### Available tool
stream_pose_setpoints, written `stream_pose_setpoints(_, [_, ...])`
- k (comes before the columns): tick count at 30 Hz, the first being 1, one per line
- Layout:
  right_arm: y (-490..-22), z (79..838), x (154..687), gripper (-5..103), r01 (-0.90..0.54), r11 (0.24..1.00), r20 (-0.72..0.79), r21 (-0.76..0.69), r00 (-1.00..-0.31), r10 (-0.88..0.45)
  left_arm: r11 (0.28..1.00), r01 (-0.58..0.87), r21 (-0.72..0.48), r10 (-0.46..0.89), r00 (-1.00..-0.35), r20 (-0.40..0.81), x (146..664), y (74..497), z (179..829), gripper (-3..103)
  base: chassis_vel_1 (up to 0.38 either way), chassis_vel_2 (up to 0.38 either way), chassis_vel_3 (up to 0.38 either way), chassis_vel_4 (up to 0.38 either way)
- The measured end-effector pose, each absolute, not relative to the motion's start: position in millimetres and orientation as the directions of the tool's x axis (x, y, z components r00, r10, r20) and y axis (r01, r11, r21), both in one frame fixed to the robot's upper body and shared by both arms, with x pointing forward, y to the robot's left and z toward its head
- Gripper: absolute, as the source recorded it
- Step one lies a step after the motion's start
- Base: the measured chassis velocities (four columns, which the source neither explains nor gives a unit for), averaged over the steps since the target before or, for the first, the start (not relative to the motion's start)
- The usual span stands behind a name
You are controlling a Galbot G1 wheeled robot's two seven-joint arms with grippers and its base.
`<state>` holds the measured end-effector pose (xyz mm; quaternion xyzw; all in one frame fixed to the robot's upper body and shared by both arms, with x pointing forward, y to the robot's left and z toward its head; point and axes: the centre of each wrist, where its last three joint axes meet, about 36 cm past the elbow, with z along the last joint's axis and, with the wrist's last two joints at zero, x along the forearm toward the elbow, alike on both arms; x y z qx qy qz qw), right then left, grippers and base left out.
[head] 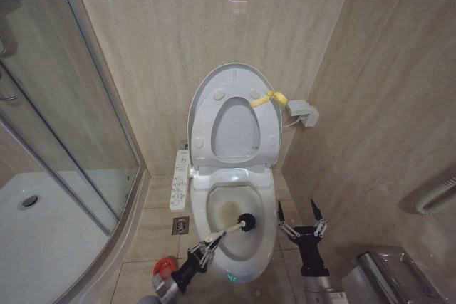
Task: Open the toilet lid, clean the toilet bowl with a toilet brush, close the toilet lid, and flush.
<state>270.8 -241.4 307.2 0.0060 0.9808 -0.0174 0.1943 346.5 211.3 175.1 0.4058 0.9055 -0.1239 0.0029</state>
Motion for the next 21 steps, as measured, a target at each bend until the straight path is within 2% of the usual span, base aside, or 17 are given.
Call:
stream_pose_setpoints(8, [-248,306,274,100,0.025,0.999,-0.382,-0.034,-0.924,0.01,0.623,0.746,-0.236,0.74,-0.66,-0.131,352,191,181,16,0.0,0.0,0.0,0.0])
stream_pose_setpoints(15, [-246,302,278,100,0.029,0.999,-0.38,-0.029,-0.925,0.016,0.575,0.788,-0.22,0.774,-0.611,-0.164,330,198,200,16,0.0,0.0,0.0,0.0])
stream_pose_setpoints(21, [-241,299,281,100,0.027,0.999,-0.377,-0.02,-0.926,0.018,0.584,0.781,-0.221,0.774,-0.618,-0.136,333,203,187,16,0.0,0.0,0.0,0.0])
